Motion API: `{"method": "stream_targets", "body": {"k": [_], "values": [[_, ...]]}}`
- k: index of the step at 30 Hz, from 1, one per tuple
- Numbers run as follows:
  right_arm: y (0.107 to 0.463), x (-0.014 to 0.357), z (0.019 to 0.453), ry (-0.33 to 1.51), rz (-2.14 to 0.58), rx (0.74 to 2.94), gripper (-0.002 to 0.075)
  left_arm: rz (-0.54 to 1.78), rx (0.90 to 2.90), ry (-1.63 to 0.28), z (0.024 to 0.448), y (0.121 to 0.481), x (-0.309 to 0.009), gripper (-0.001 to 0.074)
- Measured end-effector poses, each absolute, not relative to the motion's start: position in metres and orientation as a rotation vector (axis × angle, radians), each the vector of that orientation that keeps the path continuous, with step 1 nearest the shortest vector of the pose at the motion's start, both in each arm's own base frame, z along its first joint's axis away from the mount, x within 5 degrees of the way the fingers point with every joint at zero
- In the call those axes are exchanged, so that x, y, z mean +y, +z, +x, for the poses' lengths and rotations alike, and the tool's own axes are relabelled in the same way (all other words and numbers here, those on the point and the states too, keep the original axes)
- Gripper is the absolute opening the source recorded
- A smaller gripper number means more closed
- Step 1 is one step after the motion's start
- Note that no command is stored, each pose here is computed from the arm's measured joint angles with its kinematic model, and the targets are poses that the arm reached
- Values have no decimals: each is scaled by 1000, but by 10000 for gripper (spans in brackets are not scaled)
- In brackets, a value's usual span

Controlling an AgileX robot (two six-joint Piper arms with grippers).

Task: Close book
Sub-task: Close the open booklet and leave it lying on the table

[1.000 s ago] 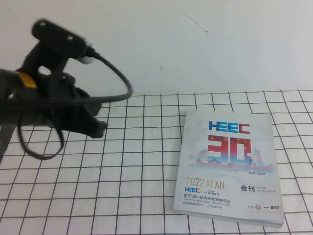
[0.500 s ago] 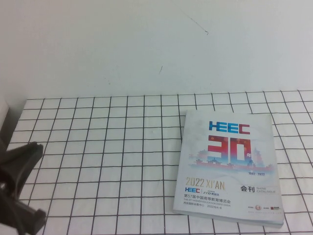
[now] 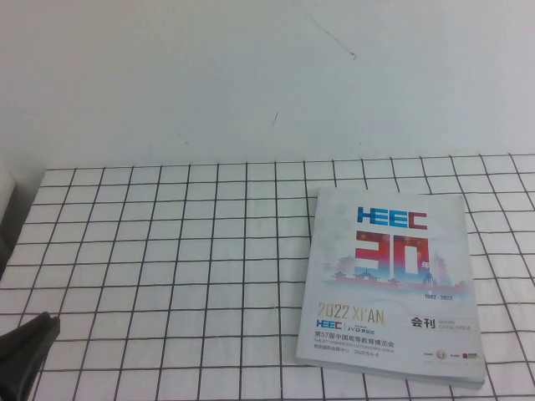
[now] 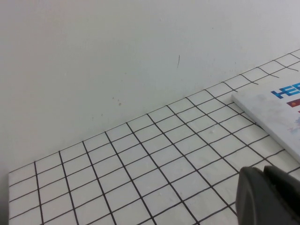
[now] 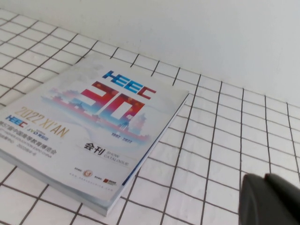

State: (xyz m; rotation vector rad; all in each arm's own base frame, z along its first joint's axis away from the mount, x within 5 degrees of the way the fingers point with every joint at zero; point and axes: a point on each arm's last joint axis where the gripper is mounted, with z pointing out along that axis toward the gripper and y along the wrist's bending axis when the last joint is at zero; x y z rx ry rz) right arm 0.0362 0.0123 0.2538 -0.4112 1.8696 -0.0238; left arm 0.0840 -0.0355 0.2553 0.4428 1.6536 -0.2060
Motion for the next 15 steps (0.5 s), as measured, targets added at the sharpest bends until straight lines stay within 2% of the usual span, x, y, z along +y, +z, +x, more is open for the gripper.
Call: {"method": "stream_targets", "body": {"k": [15], "values": [[251, 12, 36, -21, -416, 1888, -3, 467, 1697, -205, 83, 251, -36, -4]]}}
